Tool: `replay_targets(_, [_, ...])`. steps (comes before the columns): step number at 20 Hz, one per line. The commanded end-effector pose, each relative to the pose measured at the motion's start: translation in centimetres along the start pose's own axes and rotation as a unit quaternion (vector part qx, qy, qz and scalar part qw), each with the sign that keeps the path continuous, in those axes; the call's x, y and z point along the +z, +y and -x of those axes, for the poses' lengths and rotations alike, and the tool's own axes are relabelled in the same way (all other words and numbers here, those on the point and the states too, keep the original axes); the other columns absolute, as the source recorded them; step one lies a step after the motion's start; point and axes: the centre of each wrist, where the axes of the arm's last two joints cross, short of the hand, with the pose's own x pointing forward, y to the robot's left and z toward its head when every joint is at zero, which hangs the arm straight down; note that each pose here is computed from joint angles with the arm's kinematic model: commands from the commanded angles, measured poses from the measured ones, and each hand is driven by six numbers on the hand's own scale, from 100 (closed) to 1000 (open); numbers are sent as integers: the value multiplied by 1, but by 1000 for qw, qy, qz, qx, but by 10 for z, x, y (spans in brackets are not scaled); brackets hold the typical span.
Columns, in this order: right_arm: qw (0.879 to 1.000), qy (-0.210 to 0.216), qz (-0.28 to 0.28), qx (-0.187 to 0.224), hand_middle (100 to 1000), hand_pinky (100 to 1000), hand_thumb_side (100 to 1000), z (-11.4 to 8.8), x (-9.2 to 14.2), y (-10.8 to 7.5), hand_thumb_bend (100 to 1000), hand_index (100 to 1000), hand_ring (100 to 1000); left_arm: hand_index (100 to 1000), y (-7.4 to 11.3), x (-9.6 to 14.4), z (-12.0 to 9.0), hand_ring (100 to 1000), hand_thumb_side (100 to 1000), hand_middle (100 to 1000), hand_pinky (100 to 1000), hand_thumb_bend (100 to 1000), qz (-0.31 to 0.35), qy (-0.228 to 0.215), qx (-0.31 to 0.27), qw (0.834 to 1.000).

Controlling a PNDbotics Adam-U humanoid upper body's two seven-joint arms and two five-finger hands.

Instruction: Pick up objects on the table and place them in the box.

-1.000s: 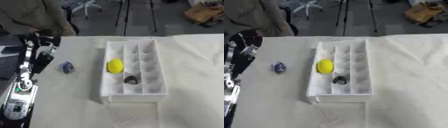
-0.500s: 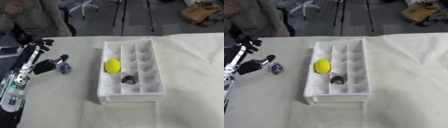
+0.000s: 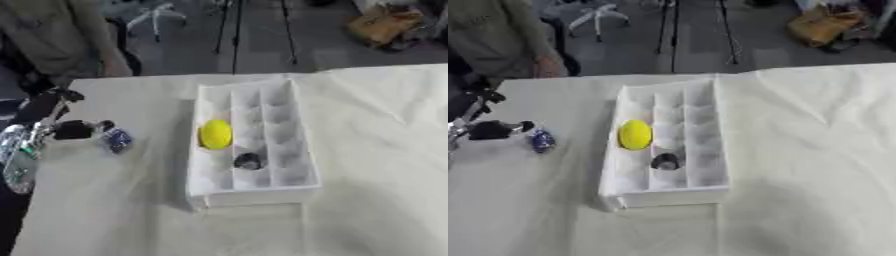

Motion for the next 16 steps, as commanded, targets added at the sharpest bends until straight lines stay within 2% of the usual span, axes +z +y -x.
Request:
replay_targets(1, [1000, -20, -5, 8, 662, 670, 652, -8, -6, -6, 342, 859, 560, 824, 10, -9, 8, 635, 570, 703, 678, 784, 16, 12, -12, 1000])
replay_targets(5, [1000, -21, -6, 8, 662, 670, 651, -8, -7, -6, 342, 859, 560, 815, 3, -15, 3, 619, 564, 687, 682, 783, 49, -10, -7, 999])
replay_targets(11, [1000, -21, -7, 7, 662, 670, 651, -8, -7, -6, 341, 860, 559, 797, 9, -17, -6, 616, 550, 678, 688, 771, 64, -44, -19, 997])
replay_targets(16, [1000, -22, -7, 7, 662, 670, 651, -8, -7, -6, 340, 860, 560, 779, 9, -16, -12, 599, 539, 649, 684, 742, 74, -54, -37, 995])
